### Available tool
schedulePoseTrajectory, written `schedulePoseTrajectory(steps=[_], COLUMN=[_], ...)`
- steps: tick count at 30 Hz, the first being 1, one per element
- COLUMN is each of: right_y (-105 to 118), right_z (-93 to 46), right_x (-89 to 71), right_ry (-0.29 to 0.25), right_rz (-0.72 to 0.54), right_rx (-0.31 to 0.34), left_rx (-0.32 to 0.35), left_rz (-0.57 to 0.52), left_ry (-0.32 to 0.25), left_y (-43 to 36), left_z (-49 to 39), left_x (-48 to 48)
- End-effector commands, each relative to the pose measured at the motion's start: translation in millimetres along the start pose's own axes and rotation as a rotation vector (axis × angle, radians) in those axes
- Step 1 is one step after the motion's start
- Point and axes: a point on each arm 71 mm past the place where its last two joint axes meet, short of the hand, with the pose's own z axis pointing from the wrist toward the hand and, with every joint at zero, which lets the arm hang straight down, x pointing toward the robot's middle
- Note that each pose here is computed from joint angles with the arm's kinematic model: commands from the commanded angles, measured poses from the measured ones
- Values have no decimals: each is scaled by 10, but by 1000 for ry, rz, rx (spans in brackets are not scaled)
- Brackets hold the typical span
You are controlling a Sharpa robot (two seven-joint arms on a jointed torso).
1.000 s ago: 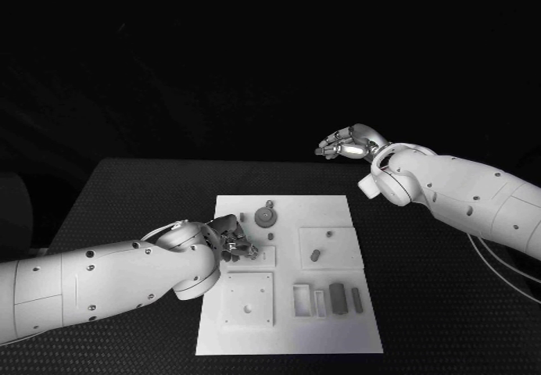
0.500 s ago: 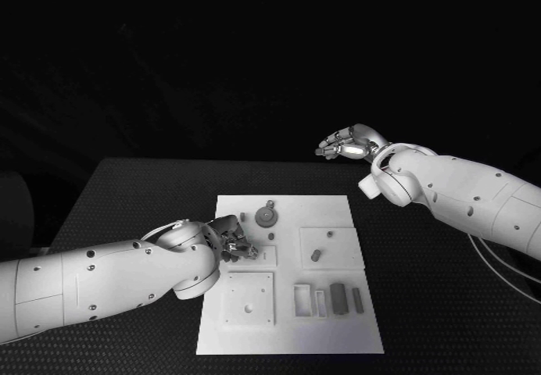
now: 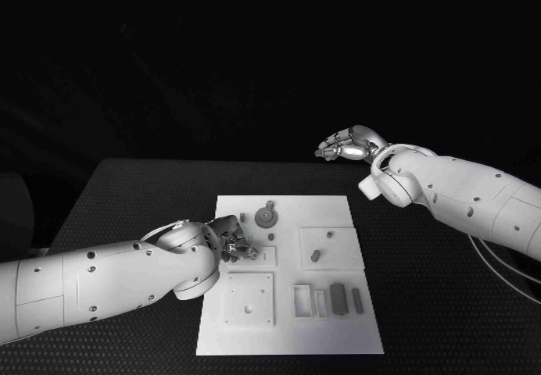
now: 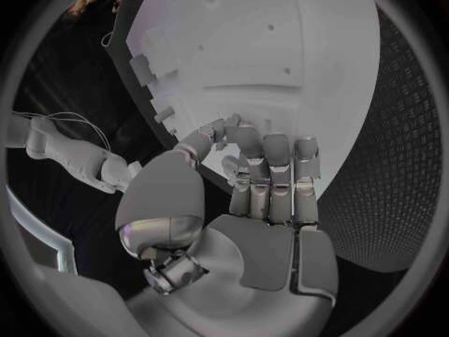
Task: Assemble the parts on the task board
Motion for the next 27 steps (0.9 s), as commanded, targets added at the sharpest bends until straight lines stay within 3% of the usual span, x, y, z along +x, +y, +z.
schedulePoseTrajectory(steps=[1, 27], right_y=[12, 17], right_z=[1, 8], right_x=[23, 56], right_ry=[19, 29], right_rz=[1, 3], right_rx=[-11, -10], left_rx=[6, 7], left_rz=[18, 43], left_ry=[9, 38], left_y=[-9, -39], left_z=[2, 45], left_x=[17, 63])
